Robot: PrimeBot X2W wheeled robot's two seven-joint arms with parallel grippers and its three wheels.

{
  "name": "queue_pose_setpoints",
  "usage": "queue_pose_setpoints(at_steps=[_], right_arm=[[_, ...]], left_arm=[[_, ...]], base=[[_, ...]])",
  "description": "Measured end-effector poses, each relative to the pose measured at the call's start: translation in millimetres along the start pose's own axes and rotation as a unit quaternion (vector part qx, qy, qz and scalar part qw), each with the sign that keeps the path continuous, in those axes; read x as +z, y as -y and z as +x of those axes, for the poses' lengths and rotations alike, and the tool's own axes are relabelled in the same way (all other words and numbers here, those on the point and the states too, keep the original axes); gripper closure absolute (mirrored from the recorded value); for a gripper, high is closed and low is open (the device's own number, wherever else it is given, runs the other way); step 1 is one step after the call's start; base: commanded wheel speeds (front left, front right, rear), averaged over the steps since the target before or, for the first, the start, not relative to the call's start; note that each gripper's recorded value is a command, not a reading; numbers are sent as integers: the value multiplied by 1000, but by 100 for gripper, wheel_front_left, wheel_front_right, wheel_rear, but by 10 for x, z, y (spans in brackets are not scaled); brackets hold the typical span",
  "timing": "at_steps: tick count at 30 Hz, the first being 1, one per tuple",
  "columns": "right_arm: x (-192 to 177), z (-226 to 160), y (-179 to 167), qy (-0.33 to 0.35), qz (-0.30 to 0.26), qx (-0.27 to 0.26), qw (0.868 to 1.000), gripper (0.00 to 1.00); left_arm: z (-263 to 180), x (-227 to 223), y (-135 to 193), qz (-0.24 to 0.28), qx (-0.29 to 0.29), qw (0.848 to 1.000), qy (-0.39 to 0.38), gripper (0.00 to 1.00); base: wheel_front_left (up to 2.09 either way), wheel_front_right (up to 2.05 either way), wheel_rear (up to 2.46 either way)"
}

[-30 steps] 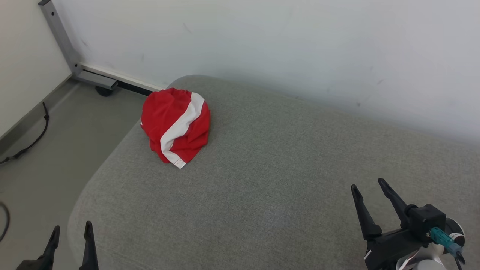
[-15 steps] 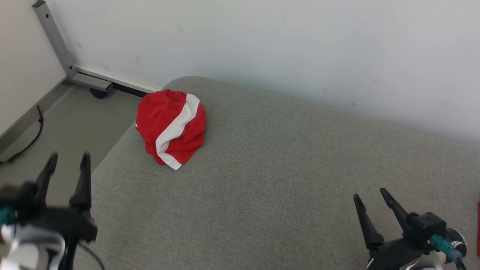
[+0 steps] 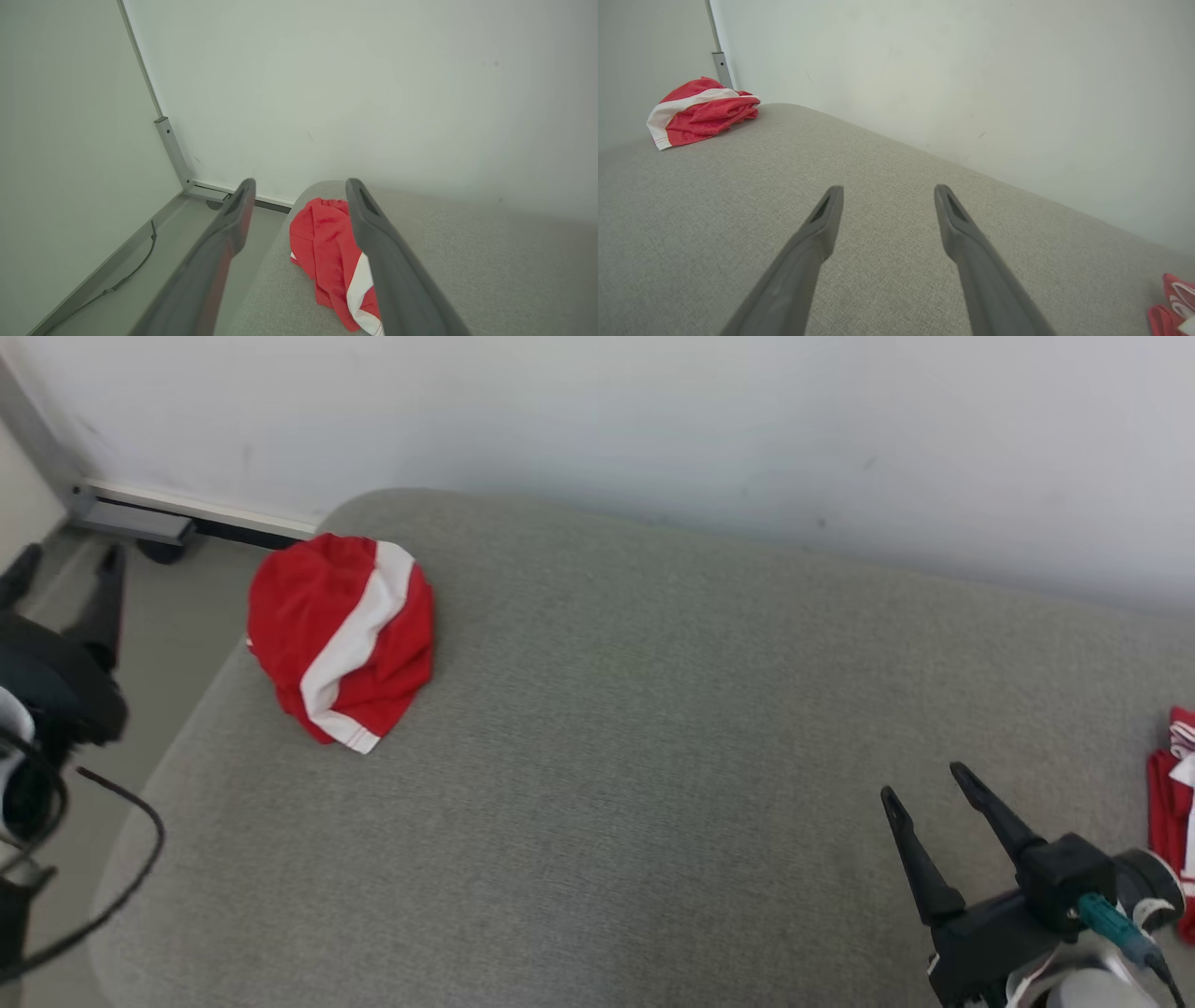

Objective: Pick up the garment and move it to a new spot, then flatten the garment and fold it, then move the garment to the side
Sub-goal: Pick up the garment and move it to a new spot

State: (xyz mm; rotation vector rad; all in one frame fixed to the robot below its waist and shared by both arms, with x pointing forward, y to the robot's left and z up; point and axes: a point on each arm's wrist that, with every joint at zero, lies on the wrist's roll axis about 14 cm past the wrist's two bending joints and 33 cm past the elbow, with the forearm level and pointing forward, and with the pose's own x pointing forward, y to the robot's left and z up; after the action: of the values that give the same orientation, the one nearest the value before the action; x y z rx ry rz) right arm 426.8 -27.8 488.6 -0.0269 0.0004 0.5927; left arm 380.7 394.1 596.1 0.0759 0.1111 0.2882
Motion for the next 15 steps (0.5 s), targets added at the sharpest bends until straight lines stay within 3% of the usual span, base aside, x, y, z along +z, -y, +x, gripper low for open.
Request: queue_pose_setpoints(at_steps=[5,15], right_arm=[[16,12,193,1,-11,-16,1000,0],[-245,-148,542,-41,-27,-48,998,0]], left_arm=[[337,-147,131,1,-14,998,-68,0],[718,-657,466,-11,-56,979,-197,0]], base=[[0,0,0],[0,0,0]])
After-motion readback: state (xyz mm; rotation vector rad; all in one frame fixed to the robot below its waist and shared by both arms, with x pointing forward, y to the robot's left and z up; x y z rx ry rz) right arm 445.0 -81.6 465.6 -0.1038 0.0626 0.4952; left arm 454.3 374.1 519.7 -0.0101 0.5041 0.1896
